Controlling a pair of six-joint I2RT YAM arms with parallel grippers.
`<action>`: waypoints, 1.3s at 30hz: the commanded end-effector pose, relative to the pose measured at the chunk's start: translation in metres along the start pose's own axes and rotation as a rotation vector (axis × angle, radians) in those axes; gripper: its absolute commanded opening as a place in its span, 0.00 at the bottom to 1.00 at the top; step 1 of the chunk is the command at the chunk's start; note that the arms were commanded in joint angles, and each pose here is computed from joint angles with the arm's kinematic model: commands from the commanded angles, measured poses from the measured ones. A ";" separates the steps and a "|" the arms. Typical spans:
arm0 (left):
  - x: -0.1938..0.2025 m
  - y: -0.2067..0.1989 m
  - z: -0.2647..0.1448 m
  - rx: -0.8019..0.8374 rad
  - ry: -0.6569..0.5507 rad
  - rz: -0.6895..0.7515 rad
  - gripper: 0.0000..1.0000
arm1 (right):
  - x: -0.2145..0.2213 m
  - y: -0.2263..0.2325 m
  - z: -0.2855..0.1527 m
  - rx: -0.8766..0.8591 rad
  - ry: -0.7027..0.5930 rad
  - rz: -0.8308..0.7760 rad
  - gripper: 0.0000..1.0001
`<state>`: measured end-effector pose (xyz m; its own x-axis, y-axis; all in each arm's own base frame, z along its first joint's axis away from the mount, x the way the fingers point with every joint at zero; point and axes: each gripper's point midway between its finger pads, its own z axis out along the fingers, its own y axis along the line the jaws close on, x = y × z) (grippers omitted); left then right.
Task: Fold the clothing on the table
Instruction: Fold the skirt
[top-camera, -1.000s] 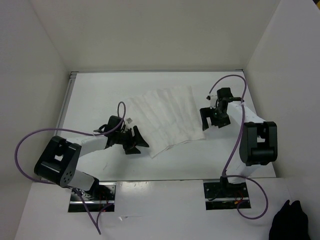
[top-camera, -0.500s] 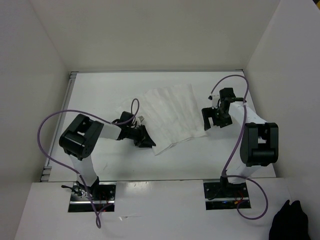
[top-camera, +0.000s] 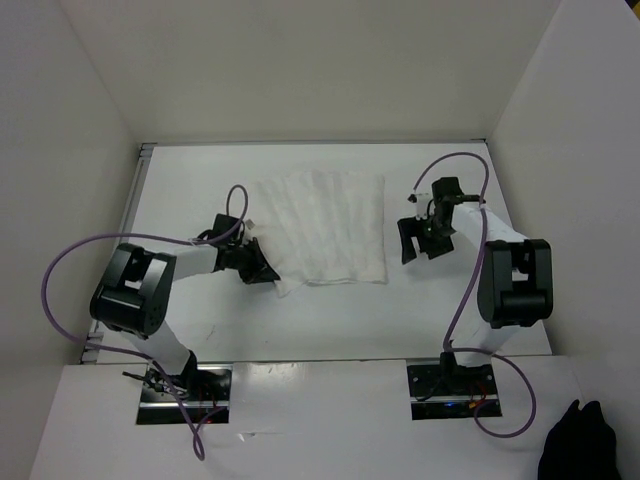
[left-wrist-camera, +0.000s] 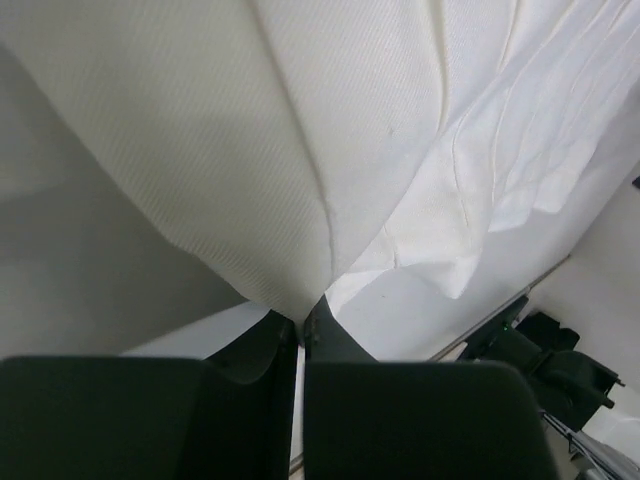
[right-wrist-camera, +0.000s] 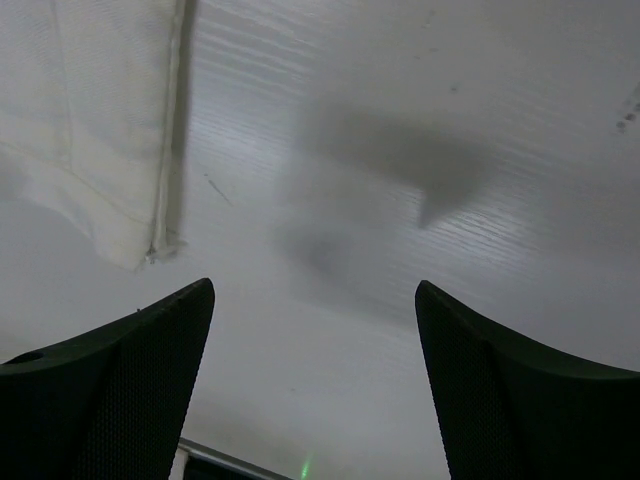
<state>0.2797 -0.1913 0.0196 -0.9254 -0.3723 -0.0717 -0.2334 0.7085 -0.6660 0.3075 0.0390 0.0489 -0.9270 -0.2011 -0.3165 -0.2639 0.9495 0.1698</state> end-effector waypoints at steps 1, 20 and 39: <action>-0.028 0.010 -0.019 -0.038 -0.050 0.027 0.02 | -0.022 0.034 -0.004 -0.137 -0.046 0.001 0.86; 0.014 0.000 -0.046 0.031 -0.034 0.010 0.69 | 0.003 0.108 0.031 -0.407 0.061 0.052 0.84; 0.030 0.014 -0.009 -0.036 0.058 0.013 0.57 | 0.000 0.113 0.044 -0.419 0.093 0.043 0.55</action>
<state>0.2473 -0.1905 0.0265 -0.9429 -0.3321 -0.0272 -0.2272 0.7005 -0.6766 0.2788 0.1516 0.0251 -0.9649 -0.1941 -0.1769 -0.2605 0.7923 0.5517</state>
